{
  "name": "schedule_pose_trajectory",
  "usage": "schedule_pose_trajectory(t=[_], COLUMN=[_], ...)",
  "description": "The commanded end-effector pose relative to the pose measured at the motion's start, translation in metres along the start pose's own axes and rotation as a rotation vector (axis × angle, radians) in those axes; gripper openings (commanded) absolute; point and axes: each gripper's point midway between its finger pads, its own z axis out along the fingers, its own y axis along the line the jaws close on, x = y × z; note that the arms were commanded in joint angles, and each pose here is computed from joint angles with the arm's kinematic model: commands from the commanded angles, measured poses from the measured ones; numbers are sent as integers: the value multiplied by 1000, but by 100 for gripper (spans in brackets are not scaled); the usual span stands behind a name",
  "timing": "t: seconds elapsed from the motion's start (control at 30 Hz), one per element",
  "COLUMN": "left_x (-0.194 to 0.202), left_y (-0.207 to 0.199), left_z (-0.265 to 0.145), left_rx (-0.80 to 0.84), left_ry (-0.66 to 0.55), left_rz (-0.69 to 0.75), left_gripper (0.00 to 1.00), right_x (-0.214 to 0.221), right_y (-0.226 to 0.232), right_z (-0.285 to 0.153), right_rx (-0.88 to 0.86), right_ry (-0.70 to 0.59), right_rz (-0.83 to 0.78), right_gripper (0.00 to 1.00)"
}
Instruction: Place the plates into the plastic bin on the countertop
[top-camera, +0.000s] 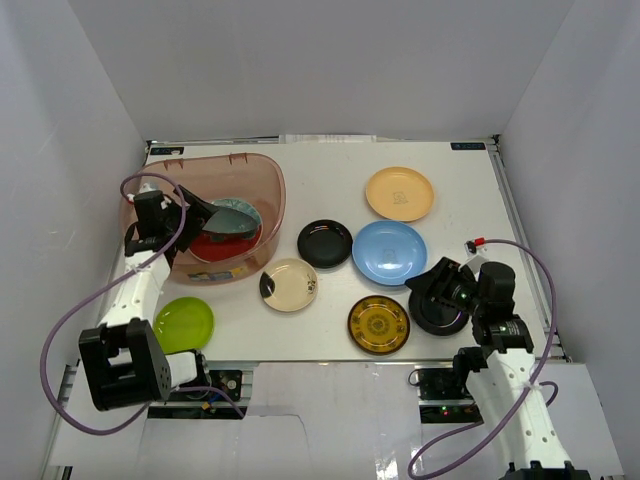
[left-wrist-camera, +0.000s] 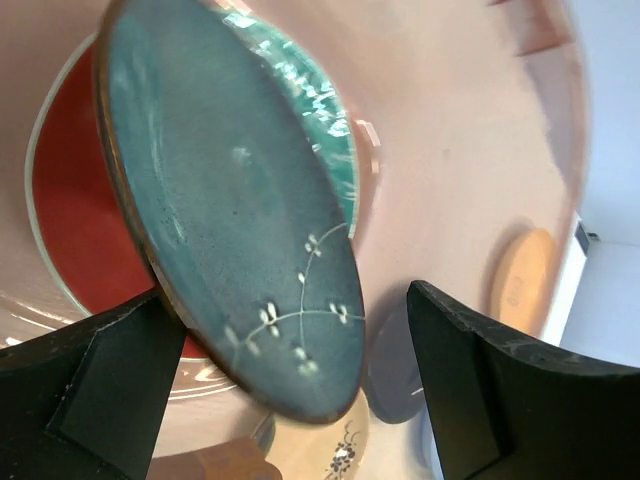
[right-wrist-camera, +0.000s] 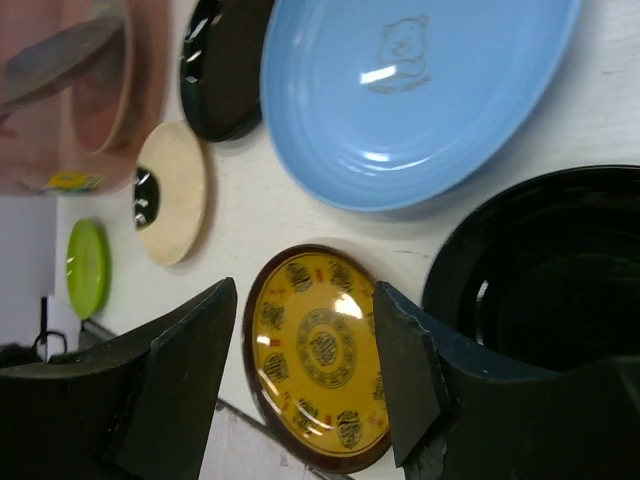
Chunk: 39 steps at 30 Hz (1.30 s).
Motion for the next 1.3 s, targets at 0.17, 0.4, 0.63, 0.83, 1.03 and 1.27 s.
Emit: schedule_pose_trajectory(t=[0.17, 0.4, 0.63, 0.83, 1.03, 1.27], left_x=[-12, 7, 19, 1, -22, 7], left_y=[-12, -10, 4, 28, 18, -13], left_z=[-28, -26, -27, -33, -48, -39], left_rx=[51, 77, 29, -125, -150, 36], left_ry=[-93, -18, 36, -58, -178, -34], left_rz=[91, 78, 115, 124, 179, 223], left_gripper=[98, 98, 98, 98, 98, 98], right_x=[-56, -67, -64, -72, -69, -98], right_y=[-46, -71, -89, -91, -87, -75], right_z=[11, 30, 57, 75, 76, 50], right_rx=[292, 384, 407, 409, 451, 500], right_ry=[-145, -115, -42, -39, -6, -126], right_rz=[-79, -109, -98, -103, -143, -222], right_gripper=[65, 82, 77, 64, 54, 73])
